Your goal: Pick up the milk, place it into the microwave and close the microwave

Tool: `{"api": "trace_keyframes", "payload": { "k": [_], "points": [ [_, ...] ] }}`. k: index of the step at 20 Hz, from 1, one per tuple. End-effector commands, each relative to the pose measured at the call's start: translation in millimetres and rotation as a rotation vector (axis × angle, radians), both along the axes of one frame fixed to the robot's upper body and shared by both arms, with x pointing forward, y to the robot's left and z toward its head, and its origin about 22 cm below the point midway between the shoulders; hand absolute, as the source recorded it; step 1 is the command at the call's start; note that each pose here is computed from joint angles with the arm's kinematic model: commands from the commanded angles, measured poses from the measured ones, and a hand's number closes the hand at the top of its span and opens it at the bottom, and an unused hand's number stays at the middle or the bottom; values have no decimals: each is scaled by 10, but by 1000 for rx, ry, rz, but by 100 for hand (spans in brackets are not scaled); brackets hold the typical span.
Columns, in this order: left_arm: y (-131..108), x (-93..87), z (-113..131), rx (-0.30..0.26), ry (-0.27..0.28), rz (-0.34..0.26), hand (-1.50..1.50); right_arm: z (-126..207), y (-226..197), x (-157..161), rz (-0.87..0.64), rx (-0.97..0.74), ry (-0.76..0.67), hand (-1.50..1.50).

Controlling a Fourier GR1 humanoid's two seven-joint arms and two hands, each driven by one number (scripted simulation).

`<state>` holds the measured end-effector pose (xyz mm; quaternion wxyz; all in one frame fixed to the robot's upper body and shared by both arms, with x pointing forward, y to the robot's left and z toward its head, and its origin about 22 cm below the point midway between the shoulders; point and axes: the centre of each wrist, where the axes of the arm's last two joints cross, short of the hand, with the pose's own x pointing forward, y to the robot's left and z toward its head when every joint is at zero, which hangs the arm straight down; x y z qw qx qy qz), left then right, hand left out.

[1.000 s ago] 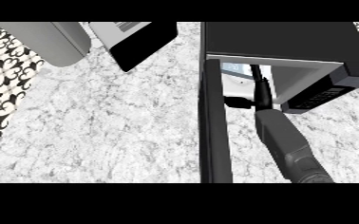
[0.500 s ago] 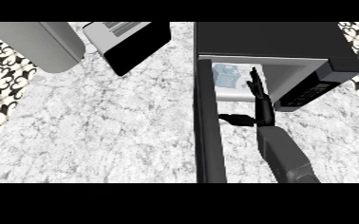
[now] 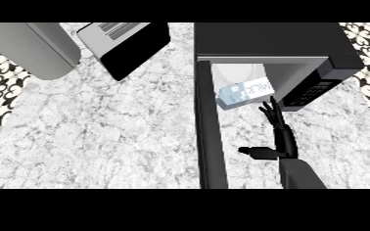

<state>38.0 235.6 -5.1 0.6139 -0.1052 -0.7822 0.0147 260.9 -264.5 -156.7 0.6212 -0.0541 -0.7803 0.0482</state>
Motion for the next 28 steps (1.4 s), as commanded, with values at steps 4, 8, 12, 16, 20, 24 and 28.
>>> {"api": "trace_keyframes", "payload": {
  "k": [4, 8, 12, 16, 20, 24, 28],
  "points": [
    [-38, 77, -20, -7, 27, -62, -150, 5, -617, -431, -19, 19, -33, -150],
    [-256, 223, -76, 33, 51, -199, -150, 93, -902, -566, -58, 1, -76, 150],
    [-391, 460, -80, 96, 54, -292, -150, 176, -1153, -747, -68, 2, -40, 150],
    [-614, 574, -125, 202, -6, -345, 150, 52, -1142, -1060, -160, 57, -51, -150],
    [-766, 797, -143, 186, 45, -375, 150, 346, -1648, -1256, -157, 95, -54, -150],
    [-1123, 1065, -310, 196, 25, -317, 150, 356, -1748, -1404, -219, 104, -70, -150],
    [-1166, 1232, -251, 272, 9, -290, 150, 406, -1958, -1614, -230, 92, -72, -150]
  ]
}}
